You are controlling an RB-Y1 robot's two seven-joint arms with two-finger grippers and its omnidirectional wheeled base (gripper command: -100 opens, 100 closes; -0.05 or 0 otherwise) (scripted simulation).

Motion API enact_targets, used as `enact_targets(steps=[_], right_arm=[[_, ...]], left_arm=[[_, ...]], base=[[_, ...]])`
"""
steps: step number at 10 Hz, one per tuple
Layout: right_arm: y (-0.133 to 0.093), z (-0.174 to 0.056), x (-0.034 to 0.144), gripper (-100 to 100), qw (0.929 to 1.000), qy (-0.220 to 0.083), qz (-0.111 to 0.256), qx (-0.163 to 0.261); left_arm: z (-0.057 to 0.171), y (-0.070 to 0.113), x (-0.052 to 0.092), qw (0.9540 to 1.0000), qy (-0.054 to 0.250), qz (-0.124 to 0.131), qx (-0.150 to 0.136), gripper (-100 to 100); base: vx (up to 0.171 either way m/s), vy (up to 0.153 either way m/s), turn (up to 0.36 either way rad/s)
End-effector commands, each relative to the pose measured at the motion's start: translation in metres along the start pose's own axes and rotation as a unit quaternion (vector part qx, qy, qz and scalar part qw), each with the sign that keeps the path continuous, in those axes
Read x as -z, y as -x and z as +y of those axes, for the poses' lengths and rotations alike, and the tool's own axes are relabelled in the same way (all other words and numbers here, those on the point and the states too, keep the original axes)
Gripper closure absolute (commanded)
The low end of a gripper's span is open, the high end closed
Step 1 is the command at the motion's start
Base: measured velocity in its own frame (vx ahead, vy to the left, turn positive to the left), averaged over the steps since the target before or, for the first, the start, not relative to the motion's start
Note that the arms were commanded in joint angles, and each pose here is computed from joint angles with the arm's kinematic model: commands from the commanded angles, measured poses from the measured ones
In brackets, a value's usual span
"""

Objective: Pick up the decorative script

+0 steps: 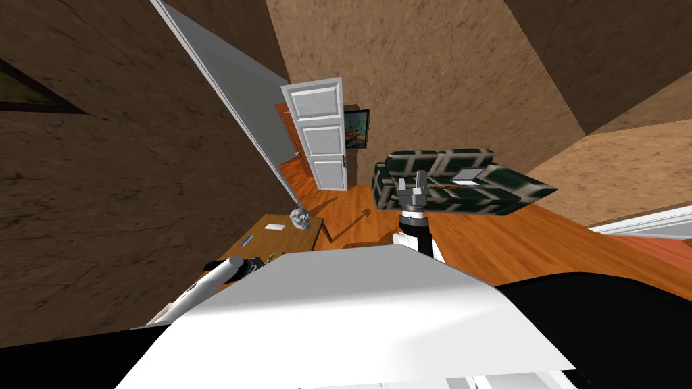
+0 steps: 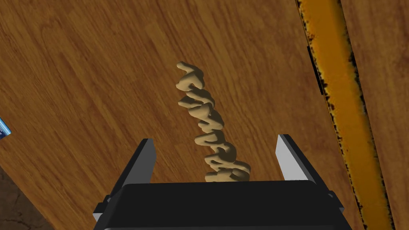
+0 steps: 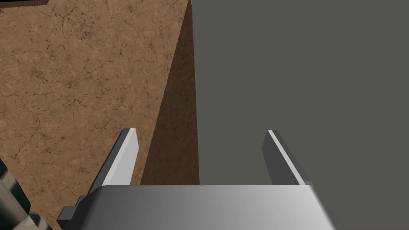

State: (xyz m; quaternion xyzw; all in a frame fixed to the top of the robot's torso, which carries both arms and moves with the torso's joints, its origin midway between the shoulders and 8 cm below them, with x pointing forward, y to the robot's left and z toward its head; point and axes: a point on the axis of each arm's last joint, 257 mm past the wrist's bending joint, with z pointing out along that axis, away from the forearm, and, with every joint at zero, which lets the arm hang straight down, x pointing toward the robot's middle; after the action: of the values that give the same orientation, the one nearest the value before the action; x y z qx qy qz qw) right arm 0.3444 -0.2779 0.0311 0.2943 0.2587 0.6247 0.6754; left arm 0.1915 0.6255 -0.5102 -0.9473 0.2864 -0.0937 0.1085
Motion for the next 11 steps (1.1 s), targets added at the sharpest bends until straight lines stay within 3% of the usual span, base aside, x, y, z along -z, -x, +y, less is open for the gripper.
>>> enact_targets(steps=[1, 5, 6, 8, 9, 11], right_arm=[[0.0, 0.0, 0.0, 0, 1.0, 0.0, 0.0, 0.0], [0.0, 0.0, 0.0, 0, 1.0, 0.0, 0.0, 0.0], [0.0, 0.0, 0.0, 0, 1.0, 0.0, 0.0, 0.0], [0.0, 0.0, 0.0, 0, 1.0, 0.0, 0.0, 0.0], [0.0, 0.0, 0.0, 0, 1.0, 0.0, 0.0, 0.0], [0.0, 0.0, 0.0, 0, 1.0, 0.0, 0.0, 0.0]], left_arm=[[0.007, 0.011, -0.001, 0.9997, 0.013, -0.01, 0.015, -100], [0.039, 0.061, 0.008, 0.9917, 0.075, -0.051, 0.091, -100], [0.04, 0.062, 0.008, 0.9915, 0.076, -0.052, 0.092, -100], [0.053, 0.081, 0.013, 0.986, 0.096, -0.069, 0.118, -100], [0.053, 0.081, 0.013, 0.986, 0.096, -0.069, 0.118, -100], [0.062, 0.094, 0.017, 0.9817, 0.109, -0.081, 0.134, -100]], base=[[0.031, 0.034, -0.106], [0.048, 0.041, -0.206], [0.042, 0.027, -0.026], [0.028, 0.019, -0.101], [0.02, 0.014, -0.03], [0.019, 0.01, -0.044]])
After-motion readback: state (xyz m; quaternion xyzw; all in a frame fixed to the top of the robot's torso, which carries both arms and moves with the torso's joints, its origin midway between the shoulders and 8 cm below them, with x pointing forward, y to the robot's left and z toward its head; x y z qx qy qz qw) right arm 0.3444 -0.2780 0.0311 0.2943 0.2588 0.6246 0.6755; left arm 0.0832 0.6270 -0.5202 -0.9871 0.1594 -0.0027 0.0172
